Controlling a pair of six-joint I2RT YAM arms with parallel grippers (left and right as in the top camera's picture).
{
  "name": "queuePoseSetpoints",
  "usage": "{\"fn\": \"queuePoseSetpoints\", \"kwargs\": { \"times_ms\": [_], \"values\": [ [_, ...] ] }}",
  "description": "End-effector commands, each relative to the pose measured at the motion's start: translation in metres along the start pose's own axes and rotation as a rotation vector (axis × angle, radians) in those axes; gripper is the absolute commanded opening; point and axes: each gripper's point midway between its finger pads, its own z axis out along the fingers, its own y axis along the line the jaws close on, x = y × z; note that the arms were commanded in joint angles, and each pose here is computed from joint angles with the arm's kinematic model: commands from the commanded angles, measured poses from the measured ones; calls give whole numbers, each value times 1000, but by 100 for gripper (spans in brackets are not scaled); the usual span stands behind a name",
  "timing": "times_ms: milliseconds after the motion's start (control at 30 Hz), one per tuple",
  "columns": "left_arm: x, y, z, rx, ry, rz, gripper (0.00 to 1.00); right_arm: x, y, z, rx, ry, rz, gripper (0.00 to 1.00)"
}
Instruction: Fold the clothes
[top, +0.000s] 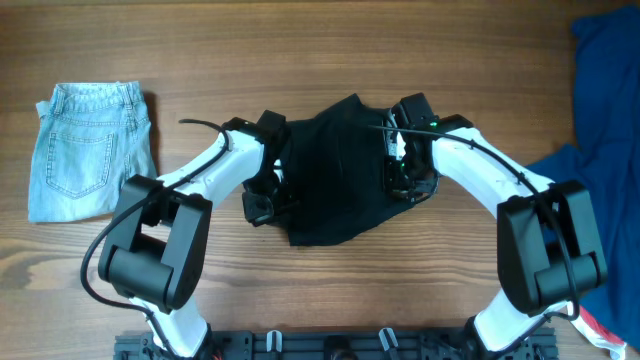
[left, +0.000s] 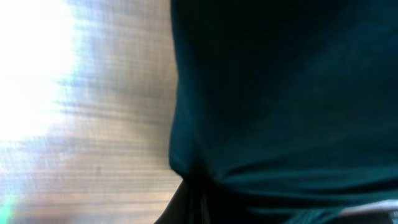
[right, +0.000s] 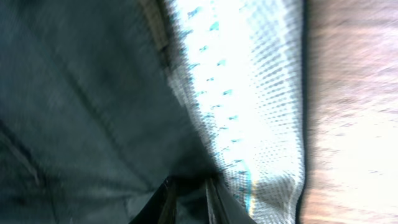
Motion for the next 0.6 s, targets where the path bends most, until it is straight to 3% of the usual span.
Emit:
{"fn": "queuePoseSetpoints", "kwargs": {
  "times_ms": [0, 233, 400, 500, 567],
  "values": [
    [17, 6, 8, -41, 69, -4, 4, -20, -63, 6, 223, -74, 86, 20],
    [39, -13, 11, -70, 53, 112, 4, -41, -69, 0, 203, -138, 111, 20],
    [30, -17, -11, -83, -97, 178, 5, -47, -61, -12, 177, -145, 108, 20],
    [19, -19, -41, -66, -232, 217, 13, -51, -57, -29, 167, -169, 108, 19],
    [13, -19, -66, -52, -331, 226, 25, -57, -53, -45, 155, -207, 105, 19]
  ]
}}
